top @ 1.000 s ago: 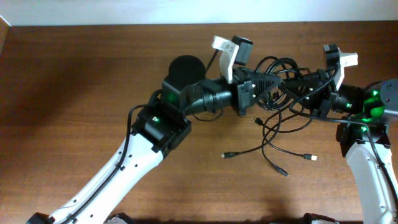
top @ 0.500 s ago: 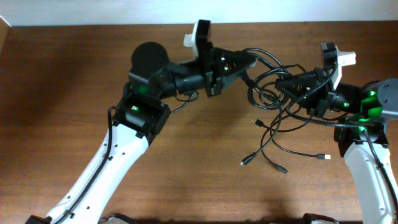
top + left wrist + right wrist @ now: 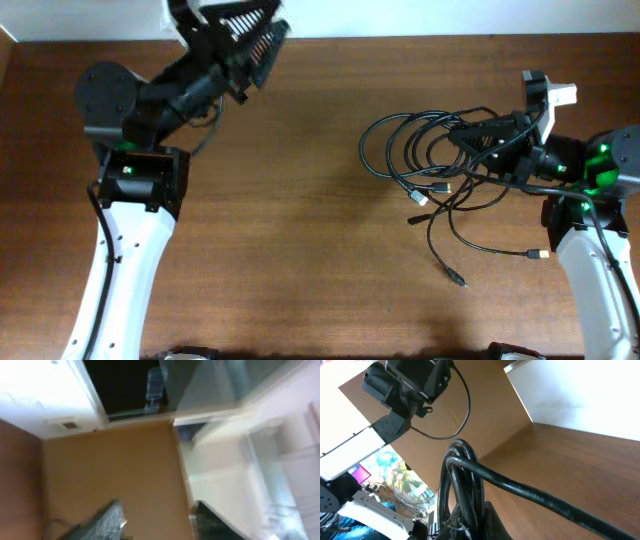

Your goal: Untangle cables

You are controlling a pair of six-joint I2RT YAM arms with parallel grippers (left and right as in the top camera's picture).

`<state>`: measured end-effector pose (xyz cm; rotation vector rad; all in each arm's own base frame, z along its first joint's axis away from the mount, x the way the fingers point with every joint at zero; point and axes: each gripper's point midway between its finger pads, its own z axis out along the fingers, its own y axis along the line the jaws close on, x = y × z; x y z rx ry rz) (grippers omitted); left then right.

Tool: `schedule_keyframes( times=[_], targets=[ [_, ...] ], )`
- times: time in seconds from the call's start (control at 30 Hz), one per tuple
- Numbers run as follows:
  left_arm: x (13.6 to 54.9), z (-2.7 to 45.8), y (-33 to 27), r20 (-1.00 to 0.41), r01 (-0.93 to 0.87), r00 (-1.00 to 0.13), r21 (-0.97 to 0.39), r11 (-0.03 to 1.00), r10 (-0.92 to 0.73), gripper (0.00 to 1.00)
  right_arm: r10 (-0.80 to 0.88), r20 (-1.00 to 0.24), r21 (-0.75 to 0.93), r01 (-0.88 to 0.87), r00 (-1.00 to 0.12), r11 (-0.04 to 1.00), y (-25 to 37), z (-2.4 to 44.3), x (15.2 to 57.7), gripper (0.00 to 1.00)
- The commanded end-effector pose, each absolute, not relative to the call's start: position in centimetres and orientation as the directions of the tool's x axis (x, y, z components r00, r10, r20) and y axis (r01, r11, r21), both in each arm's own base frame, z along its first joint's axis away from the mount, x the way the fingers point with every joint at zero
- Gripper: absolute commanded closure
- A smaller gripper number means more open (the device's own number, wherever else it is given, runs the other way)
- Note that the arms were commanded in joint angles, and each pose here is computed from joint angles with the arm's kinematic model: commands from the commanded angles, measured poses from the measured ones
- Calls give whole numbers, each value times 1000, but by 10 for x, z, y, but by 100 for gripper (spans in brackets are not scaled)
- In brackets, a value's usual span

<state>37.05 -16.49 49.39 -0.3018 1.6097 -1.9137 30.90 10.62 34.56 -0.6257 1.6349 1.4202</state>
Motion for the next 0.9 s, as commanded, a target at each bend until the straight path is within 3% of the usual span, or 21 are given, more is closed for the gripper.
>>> schedule_keyframes(
  times=[0.0,0.1,0.17,0.2,0.23,0.27,0.33,0.5,0.67,0.87],
  targets=[
    [304,484,-195,-742,749,-638,-660,60,-208,29,156,-851,525,-820,-502,226,106,344,309,96],
    [257,467,-223,-840,837,-542,-540,-87,7,18,164,-851,524,-819,-499,233,105,345,311,96],
    [244,463,-247,-868,859,-496,-494,-135,26,1,164,-851,525,-818,-499,233,105,345,311,96],
    [245,458,-257,-872,865,-490,-488,-119,16,1,164,-851,525,-818,-499,233,105,345,311,96],
    [260,445,-267,-838,838,-546,-545,-31,-12,1,164,-851,525,-819,-499,233,105,345,311,96],
    [285,423,-270,-774,765,-630,-632,125,-59,1,164,-851,525,-818,-499,233,105,345,311,96],
    [314,375,-264,-735,656,-673,-643,394,-79,1,164,-851,525,-819,-499,233,105,345,311,96],
    [314,331,-270,-816,631,-575,-390,671,66,1,164,-851,525,-819,-499,233,105,345,311,96],
    [289,318,-293,-861,573,-472,-137,808,189,1,164,-851,525,-819,-499,233,105,345,311,96],
    [282,319,-298,-842,504,-533,-236,831,85,1,163,-851,525,-819,-499,232,105,345,311,96]
  ],
)
